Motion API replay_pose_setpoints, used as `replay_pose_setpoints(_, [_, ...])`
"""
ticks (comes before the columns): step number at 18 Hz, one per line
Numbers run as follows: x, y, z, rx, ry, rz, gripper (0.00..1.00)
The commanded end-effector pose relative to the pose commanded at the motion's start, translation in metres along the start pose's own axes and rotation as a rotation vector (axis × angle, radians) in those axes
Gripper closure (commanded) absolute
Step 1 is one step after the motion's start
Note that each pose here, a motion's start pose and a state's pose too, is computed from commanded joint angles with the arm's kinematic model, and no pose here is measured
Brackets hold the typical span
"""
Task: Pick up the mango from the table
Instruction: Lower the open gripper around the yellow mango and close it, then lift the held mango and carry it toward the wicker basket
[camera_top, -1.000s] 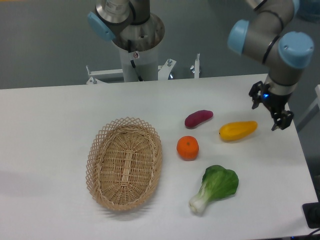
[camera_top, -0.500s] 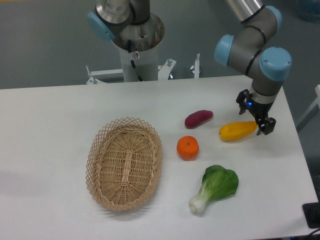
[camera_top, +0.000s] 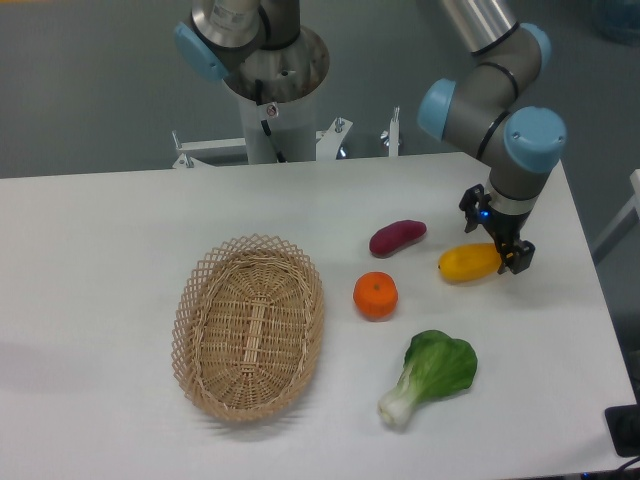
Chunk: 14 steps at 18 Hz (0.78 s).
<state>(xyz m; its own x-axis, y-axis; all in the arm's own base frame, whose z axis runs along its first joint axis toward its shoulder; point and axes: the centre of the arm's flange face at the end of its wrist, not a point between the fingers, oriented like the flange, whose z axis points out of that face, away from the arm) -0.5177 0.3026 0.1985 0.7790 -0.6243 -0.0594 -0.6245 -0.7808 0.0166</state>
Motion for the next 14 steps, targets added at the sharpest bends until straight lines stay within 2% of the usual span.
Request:
replay_pose_setpoints(3, [-0.001, -0.007, 0.002, 0.000, -0.006, 0.008, 0.01])
replay_pose_setpoints(4, [0.001, -0.008, 0.004, 0.002, -0.009, 0.009, 0.07])
replay_pose_setpoints(5, [0.001, -0.008, 0.004, 0.000, -0.016, 0.009, 0.25])
replay_pose_setpoints(6, [0.000, -0.008, 0.002, -0.001, -0.019, 0.011, 0.34])
replay_pose_setpoints(9, [-0.003, -0.006, -0.003, -0.006, -0.030, 0.013, 0.54])
replay_pose_setpoints(14, [-0.007, -0.005, -0.009, -0.012, -0.043, 0.010, 0.60])
